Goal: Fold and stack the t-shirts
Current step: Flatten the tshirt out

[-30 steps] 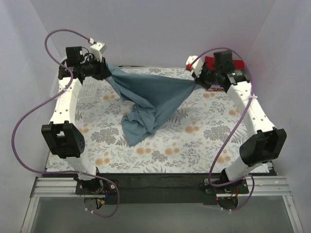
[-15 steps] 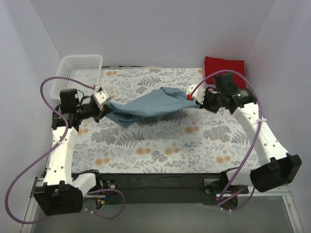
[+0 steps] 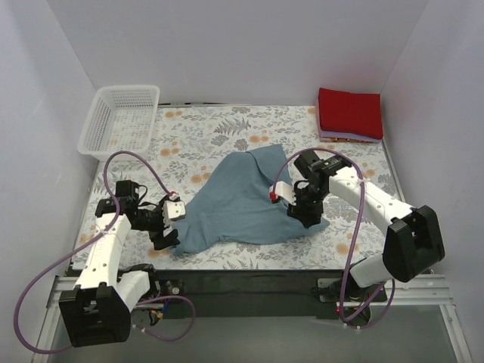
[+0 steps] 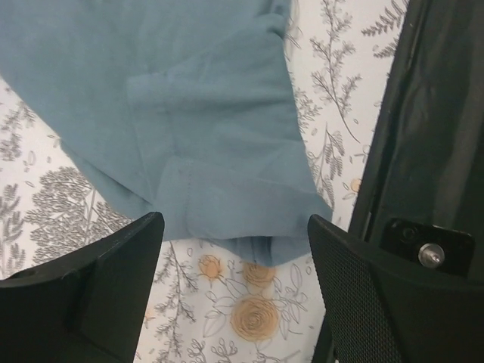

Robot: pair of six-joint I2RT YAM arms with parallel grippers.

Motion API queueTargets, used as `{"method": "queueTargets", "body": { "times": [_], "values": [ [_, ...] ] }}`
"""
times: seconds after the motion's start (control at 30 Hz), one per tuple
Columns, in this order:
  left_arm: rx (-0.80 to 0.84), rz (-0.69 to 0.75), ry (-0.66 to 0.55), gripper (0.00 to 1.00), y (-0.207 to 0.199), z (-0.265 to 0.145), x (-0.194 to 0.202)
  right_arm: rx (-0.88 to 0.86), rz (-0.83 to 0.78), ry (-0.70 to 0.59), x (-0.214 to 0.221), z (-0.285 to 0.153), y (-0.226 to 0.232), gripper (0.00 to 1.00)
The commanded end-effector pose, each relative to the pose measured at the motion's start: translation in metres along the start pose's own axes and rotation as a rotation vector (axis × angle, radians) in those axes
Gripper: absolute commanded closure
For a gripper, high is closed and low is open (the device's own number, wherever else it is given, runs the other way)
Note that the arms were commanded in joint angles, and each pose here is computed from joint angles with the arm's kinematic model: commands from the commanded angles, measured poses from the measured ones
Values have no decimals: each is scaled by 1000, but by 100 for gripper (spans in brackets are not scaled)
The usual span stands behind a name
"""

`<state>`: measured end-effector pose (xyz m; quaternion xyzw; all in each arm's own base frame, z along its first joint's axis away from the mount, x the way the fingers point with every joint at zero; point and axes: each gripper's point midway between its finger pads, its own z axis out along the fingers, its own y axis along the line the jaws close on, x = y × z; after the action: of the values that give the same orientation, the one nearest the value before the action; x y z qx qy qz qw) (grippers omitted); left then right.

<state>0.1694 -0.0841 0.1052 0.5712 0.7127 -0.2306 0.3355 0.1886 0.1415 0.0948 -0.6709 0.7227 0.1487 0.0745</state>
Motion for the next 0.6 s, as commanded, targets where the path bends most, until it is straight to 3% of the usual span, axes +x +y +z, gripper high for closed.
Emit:
{"method": "queueTargets", "body": {
  "times": [0.0, 0.07, 0.1, 0.13, 0.33, 0.43, 0.57],
  "values": [
    [36, 13, 50, 24, -8, -11, 1, -9, 4, -42, -3, -15, 10, 46],
    [8, -56, 26, 25, 1, -13, -8, 19, 8, -28, 7, -18, 9, 46],
    [-3, -203, 17, 27, 2, -12, -11, 25, 16, -21, 13, -18, 8, 46],
    [-20, -251, 11, 28, 13, -9, -11, 40, 45, -19, 23, -20, 3, 47],
    [52, -578, 2, 45, 24, -3, -21, 14, 184, -16, 57, -10, -10, 51],
    [69, -723, 13, 46, 27, -1, -25, -14, 232, -22, 61, -3, -12, 52],
    [-43, -847, 84, 44, 40, 2, -8, 46, 253, 3, 71, 8, -24, 52]
  ]
}}
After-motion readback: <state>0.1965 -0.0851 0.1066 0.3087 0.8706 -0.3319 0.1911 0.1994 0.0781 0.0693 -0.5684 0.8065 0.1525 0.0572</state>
